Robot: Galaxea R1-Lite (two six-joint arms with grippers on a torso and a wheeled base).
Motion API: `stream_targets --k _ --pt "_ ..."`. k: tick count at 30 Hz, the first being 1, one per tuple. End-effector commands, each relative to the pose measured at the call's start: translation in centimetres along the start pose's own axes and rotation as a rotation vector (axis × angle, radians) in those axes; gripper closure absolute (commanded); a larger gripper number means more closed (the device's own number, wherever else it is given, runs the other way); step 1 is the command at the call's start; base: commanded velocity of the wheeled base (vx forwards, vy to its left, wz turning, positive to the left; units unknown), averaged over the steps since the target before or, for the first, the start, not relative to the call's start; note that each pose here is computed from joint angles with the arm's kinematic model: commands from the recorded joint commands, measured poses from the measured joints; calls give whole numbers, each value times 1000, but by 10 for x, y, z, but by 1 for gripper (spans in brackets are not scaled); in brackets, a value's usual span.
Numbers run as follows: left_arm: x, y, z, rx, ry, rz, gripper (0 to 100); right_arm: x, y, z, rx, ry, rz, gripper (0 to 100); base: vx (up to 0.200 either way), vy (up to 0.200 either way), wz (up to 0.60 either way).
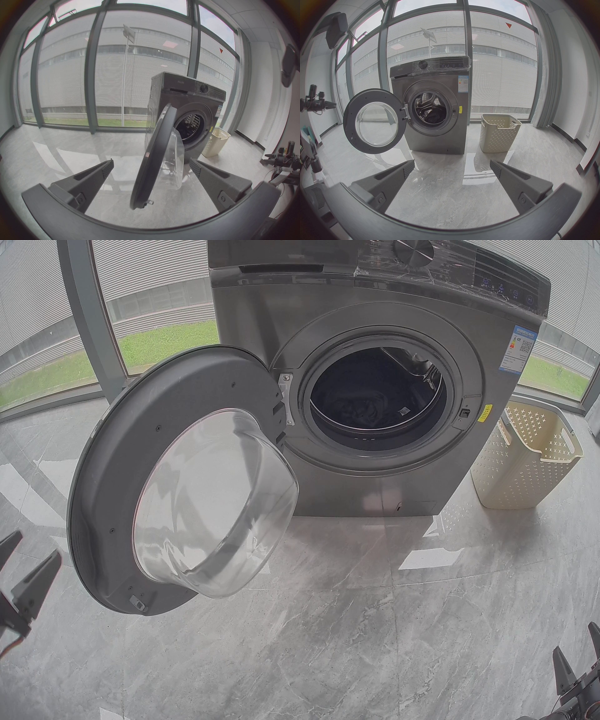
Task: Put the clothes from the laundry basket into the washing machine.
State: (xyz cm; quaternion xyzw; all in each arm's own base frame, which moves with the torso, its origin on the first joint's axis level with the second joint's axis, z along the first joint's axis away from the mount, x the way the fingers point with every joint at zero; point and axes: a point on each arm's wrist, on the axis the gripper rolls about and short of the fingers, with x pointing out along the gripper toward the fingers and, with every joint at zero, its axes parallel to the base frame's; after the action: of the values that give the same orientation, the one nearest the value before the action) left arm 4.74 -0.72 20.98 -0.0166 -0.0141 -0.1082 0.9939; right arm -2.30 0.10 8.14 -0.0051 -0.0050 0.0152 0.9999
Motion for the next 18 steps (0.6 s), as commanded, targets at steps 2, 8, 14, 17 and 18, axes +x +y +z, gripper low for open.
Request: stream_targets --k 2,8,14,17,18 --pt "109 3 18 -43 170 -177 0 0 0 -5 1 2 0 0 0 0 0" --pt "109 -12 18 -43 149 -340 0 0 0 -5 4 2 0 0 0 0 0" --pt "82 -37 25 -78 108 -523 0 0 0 -5 2 2 0 0 0 0 0" --pt "65 -45 29 -106 82 -609 0 0 0 -5 4 2 0 0 0 0 0" --pt "62 -44 28 -113 90 -610 0 0 0 -5 1 2 0 0 0 0 0"
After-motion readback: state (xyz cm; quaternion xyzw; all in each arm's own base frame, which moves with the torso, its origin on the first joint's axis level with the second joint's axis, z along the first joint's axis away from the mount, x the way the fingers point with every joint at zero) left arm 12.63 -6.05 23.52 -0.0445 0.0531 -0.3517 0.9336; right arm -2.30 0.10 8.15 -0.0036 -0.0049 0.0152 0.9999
